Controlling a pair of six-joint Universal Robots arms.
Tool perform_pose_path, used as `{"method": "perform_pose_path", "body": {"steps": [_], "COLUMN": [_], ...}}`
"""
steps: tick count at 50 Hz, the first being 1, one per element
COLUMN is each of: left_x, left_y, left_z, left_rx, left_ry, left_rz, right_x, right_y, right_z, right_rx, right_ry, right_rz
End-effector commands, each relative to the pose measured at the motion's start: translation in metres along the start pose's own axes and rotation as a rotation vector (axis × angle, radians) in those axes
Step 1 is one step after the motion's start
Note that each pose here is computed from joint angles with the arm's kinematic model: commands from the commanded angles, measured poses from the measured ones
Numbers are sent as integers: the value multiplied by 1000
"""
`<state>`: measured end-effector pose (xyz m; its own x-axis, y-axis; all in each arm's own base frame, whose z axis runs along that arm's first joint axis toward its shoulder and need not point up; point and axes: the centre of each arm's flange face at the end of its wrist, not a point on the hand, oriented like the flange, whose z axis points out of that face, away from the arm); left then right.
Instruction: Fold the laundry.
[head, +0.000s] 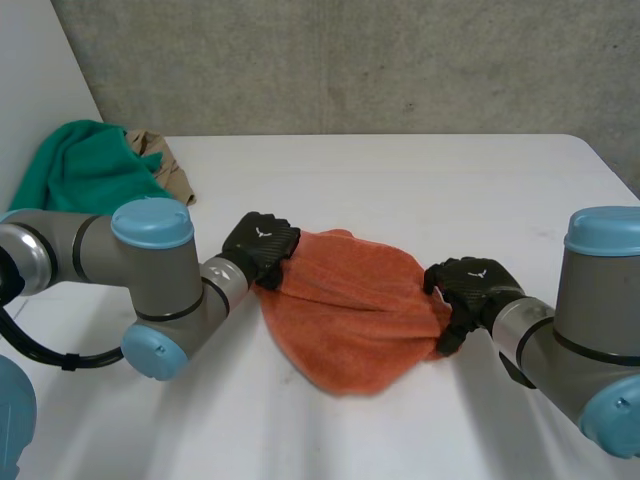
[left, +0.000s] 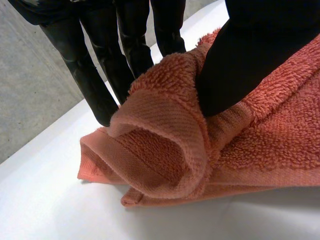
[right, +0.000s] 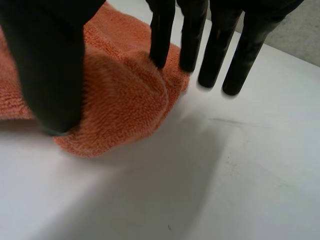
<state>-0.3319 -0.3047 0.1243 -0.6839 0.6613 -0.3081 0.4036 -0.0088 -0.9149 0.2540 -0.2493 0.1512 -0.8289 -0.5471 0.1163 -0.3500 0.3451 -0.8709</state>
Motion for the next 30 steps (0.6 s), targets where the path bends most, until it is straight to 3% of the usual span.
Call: {"method": "perform_pose_path", "body": {"steps": [1,9,13,21,25,30], "left_x": [-7,-32,-44,-66,-71,-71], "left_y": [-14,-80,-125,-221,-248,-250], "left_z": [1,-25,-55,-144,-181,-190], "left_rx": [36,172,273,575,686,697], "left_ry": [-23,-131,-175,-232,-246,-249], "left_rz": [8,19,16,-113,-153,-163], "right_x": [0,14,25,46,48,48], "right_y": [-2,-46,-105,-186,-216,-236], "right_z": [16,15,-13,-64,-86,-101], "right_rx": [17,151,337,551,623,651], "right_ry": [-3,46,93,203,222,216], "right_rz": [-21,-38,-79,-209,-225,-235]}}
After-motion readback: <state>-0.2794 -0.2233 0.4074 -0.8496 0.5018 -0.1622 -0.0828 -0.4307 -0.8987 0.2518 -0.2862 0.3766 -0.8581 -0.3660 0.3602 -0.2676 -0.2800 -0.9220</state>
